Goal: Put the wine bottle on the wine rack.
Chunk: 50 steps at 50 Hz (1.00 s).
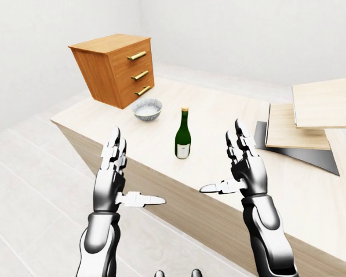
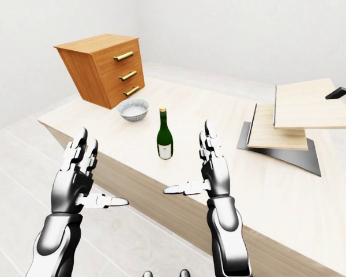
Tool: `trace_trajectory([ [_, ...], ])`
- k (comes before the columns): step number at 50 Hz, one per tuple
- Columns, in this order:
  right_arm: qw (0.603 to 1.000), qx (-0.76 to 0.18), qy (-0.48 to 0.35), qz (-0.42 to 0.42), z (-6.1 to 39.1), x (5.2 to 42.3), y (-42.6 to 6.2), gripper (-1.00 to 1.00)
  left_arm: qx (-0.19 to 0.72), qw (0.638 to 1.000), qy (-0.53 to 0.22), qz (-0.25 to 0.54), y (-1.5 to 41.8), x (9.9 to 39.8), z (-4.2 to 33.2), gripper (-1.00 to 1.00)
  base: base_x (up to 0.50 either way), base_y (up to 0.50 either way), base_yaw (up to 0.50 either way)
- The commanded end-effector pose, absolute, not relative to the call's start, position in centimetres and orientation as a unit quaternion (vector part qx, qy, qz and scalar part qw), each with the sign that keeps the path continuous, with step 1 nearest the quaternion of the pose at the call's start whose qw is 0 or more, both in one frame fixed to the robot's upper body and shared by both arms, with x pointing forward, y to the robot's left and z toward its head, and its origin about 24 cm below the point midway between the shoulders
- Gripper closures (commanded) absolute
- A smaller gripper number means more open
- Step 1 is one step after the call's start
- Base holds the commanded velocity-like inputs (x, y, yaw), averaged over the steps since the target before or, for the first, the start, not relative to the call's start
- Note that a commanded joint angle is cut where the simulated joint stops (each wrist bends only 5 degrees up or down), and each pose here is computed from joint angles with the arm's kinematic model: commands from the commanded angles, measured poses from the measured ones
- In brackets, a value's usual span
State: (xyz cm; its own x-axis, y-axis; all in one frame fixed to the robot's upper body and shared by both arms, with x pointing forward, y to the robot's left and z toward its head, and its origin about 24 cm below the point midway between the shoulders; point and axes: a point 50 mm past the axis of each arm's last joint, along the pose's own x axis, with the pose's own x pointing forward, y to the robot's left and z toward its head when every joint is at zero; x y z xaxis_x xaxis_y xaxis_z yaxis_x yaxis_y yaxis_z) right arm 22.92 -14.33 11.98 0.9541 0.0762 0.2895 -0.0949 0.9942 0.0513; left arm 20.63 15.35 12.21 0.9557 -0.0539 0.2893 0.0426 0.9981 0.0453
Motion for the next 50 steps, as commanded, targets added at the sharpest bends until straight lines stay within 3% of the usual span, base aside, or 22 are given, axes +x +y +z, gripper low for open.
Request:
trace_trajectory([
  [1,0.988,0.032,-0.148,0.045,12.1,22.8,-14.0,-1.00,0.020,0.989,-0.142,-0.020,15.7,20.6,12.0,-1.00,0.00,0.00,0.00],
  [9,0.987,0.050,-0.151,0.037,12.2,23.1,-14.2,-1.00,0.021,0.989,-0.147,-0.016,15.9,20.6,12.2,-1.00,0.03,-0.01,0.00],
  [25,0.985,0.051,-0.162,0.026,12.8,23.6,-14.5,-1.00,0.017,0.990,-0.140,-0.012,16.1,20.6,11.9,-1.00,0.43,-0.02,0.00],
  [41,0.988,0.038,-0.146,0.023,12.1,23.8,-14.5,-1.00,0.006,0.991,-0.133,-0.010,16.2,20.7,11.5,-1.00,0.01,0.00,0.00],
  [50,0.988,0.043,-0.149,0.024,12.2,23.8,-14.3,-1.00,0.007,0.991,-0.133,-0.008,16.3,20.6,11.6,-1.00,0.41,0.03,0.00],
])
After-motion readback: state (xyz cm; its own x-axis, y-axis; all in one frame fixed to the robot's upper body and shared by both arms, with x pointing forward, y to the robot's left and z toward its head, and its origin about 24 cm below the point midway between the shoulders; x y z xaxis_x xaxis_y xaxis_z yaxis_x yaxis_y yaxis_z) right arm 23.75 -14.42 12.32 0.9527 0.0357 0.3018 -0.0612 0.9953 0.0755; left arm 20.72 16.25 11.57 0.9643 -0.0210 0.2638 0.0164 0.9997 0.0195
